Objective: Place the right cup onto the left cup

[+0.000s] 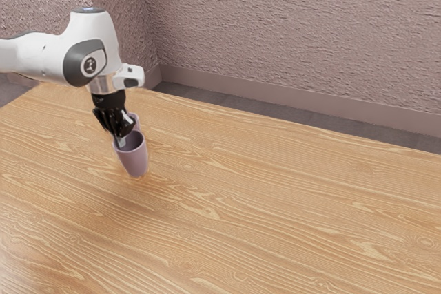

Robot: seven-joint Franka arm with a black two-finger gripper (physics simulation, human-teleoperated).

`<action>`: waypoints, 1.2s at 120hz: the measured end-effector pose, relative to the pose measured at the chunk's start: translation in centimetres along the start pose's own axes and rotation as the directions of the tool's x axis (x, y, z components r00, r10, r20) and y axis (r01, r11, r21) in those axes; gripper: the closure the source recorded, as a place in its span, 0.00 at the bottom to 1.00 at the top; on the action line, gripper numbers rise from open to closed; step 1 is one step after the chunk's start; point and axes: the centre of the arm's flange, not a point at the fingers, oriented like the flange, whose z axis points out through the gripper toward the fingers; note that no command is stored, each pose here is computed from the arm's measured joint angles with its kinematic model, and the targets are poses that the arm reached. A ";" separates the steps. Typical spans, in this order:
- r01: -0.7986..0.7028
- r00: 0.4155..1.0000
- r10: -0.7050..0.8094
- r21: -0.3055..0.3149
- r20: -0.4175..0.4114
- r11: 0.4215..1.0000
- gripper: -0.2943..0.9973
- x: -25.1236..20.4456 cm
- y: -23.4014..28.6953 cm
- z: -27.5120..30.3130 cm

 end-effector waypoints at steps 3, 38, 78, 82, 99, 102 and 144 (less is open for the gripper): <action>0.004 1.000 -0.004 0.004 -0.009 1.000 0.83 0.4 -0.3 -1.5; 0.121 0.991 -0.121 0.016 0.058 0.993 0.84 1.6 -9.9 -8.0; 0.086 0.989 -0.086 0.006 0.121 0.996 0.84 6.1 -14.8 -6.3; 0.078 0.990 -0.078 0.007 0.115 0.997 0.84 6.5 -15.1 -6.3; 0.049 0.994 -0.049 -0.001 0.098 0.999 0.84 9.1 -16.7 -4.3; 0.042 0.995 -0.041 -0.003 0.095 0.999 0.84 9.5 -16.8 -3.8; -0.040 0.999 0.040 -0.016 -0.010 0.999 0.84 12.6 -18.3 -1.8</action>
